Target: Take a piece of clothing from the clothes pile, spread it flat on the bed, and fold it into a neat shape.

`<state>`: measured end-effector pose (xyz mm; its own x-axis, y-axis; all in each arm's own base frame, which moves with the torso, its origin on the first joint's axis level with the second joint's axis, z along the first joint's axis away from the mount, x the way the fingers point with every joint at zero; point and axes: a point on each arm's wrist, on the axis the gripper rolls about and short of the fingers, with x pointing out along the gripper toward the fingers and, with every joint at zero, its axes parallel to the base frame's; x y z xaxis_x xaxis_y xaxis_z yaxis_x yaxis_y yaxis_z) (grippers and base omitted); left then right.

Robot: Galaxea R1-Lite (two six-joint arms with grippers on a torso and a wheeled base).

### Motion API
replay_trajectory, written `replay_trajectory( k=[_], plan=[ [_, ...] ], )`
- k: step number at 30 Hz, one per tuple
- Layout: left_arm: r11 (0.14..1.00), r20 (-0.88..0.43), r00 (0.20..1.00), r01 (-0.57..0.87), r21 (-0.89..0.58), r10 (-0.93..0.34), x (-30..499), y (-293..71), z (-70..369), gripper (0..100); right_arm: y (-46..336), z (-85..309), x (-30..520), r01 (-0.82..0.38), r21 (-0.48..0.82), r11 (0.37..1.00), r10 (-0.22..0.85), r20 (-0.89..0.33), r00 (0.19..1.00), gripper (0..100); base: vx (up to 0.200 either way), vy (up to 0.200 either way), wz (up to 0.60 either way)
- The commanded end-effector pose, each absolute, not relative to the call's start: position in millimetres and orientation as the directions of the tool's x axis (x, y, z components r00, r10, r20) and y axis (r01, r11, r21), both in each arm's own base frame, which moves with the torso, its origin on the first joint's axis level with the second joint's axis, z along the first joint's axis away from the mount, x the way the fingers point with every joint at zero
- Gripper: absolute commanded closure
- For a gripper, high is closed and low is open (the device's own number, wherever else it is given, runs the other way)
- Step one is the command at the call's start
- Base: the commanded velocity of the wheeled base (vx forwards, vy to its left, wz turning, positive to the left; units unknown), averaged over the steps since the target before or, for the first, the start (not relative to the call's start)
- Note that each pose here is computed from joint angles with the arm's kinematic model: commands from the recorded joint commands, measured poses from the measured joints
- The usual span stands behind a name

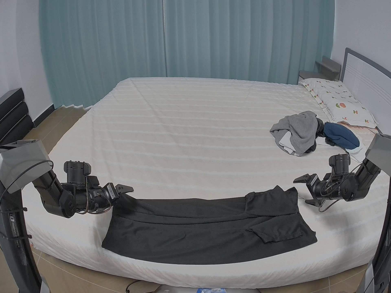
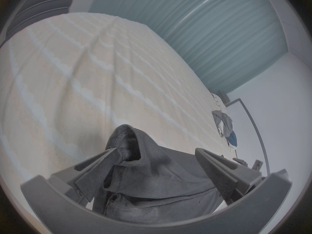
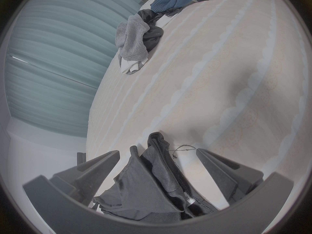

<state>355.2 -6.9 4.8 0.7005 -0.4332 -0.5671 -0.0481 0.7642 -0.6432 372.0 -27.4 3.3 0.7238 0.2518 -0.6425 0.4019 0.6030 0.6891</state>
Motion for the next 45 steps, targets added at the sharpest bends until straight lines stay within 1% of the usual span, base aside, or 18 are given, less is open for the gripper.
replay_trajectory(
  k=[1,4,7,19,24,29,37,38,45],
  plan=[
    [0.776,-0.533,0.707,0.037,-0.629,-0.466,350,-1,-3,0,-27,2,372,0.404,0.688,0.603,0.253,-0.645,0.721,0,0.0,0.0,0.0],
    [0.795,-0.498,0.718,0.126,-0.593,-0.485,343,1,-13,0,-27,2,372,0.403,0.688,0.604,0.254,-0.645,0.721,0,0.0,0.0,0.0],
    [0.808,-0.502,0.715,0.15,-0.57,-0.487,340,-1,-19,0,-27,2,372,0.403,0.688,0.604,0.254,-0.645,0.721,0,0.0,0.0,0.0],
    [0.826,-0.511,0.71,0.178,-0.536,-0.484,340,-1,-26,0,-25,3,372,0.4,0.688,0.605,0.256,-0.644,0.721,0,0.0,0.0,0.0],
    [0.827,-0.501,0.718,0.186,-0.53,-0.483,342,-2,-27,0,-25,3,372,0.4,0.688,0.605,0.256,-0.644,0.721,0,0.0,0.0,0.0],
    [0.832,-0.469,0.747,0.198,-0.519,-0.471,344,1,-23,0,-25,3,372,0.4,0.689,0.604,0.256,-0.643,0.722,0,0.0,0.0,0.0],
    [0.835,-0.479,0.74,0.202,-0.512,-0.473,343,1,-27,0,-25,4,372,0.399,0.69,0.604,0.256,-0.642,0.723,0,0.0,0.0,0.0],
    [0.838,-0.48,0.739,0.209,-0.503,-0.473,343,1,-29,100,-25,4,372,0.399,0.69,0.604,0.256,-0.642,0.723,0,0.0,0.0,0.0],
    [0.85,-0.491,0.739,0.208,-0.484,-0.461,337,7,-34,100,-26,4,371,0.4,0.69,0.604,0.255,-0.642,0.723,0,0.0,0.0,0.0]
  ],
)
